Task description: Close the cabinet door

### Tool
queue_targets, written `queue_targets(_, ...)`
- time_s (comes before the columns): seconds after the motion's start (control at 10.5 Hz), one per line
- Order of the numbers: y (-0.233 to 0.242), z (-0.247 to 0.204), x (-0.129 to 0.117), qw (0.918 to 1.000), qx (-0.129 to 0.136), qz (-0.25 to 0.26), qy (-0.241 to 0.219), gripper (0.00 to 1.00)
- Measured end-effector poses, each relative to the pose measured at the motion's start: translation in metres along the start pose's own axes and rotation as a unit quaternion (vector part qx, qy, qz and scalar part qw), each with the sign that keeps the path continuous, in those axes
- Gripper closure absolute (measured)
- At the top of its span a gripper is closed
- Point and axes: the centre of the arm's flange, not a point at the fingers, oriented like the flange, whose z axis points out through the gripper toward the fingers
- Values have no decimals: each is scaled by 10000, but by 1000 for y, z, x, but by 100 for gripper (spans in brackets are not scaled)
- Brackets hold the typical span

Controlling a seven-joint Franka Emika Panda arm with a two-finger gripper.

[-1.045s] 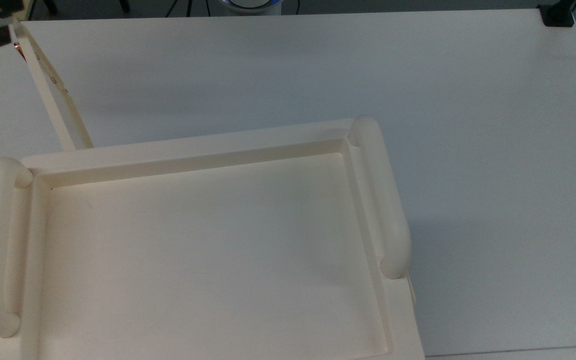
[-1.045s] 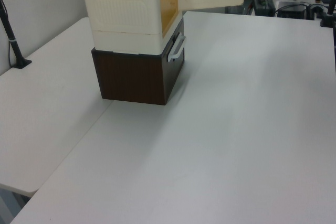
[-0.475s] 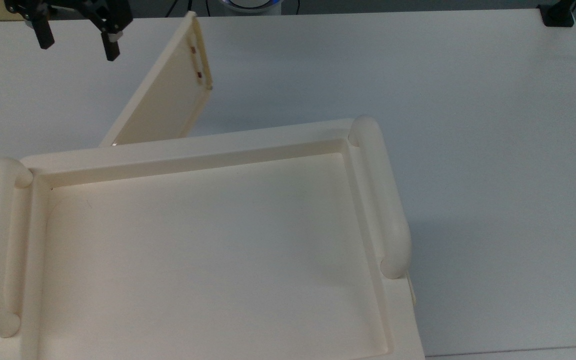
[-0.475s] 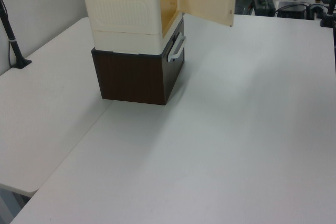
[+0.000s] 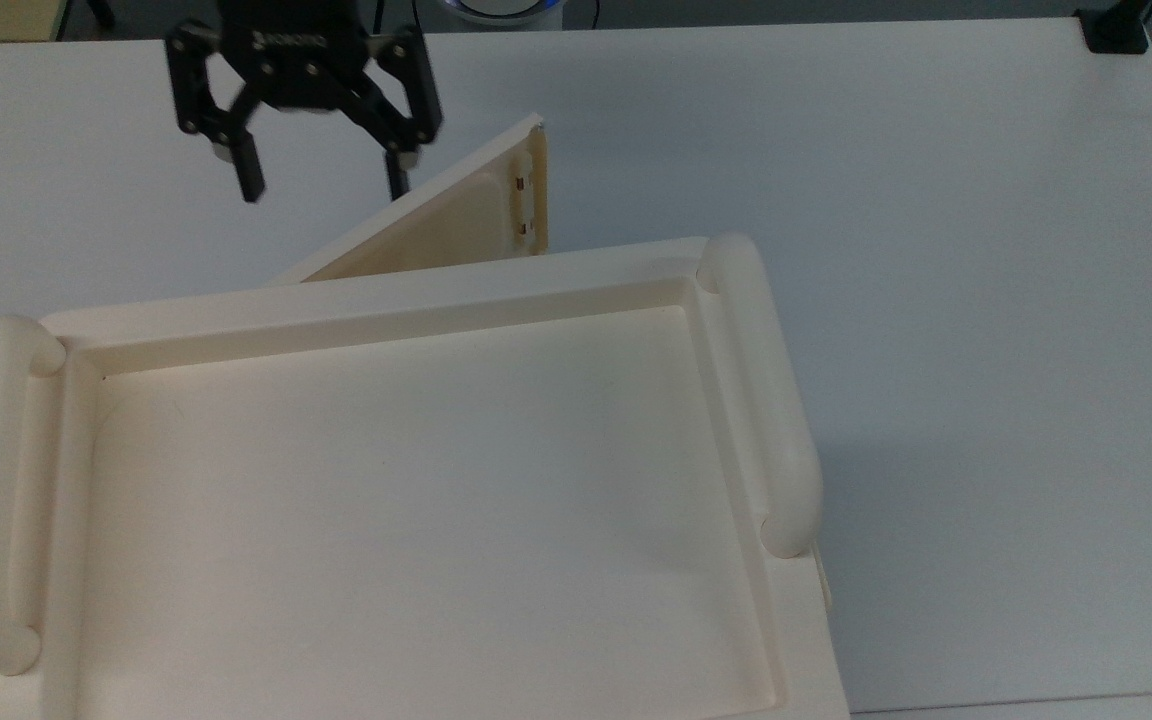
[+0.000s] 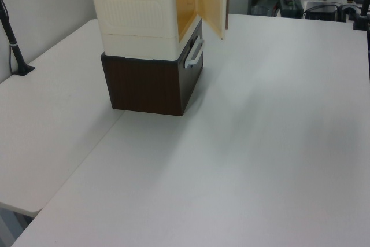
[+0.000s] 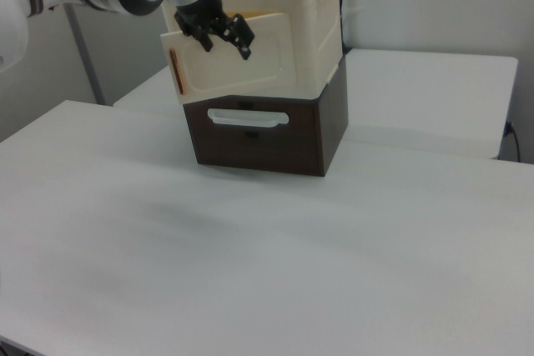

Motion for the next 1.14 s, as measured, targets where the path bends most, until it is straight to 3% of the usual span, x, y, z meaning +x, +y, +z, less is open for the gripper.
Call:
queue_targets(0.19,-43,24,10,9984,129,-273,480,0)
queue_targets(0.48,-64,52,25,9887,171,-378,1438,0)
queue_targets(0.95,-63,57,25,9875,155,-385,1518,0)
queue_targets(1.14,-57,66,20,9912,104,-428,1249,0)
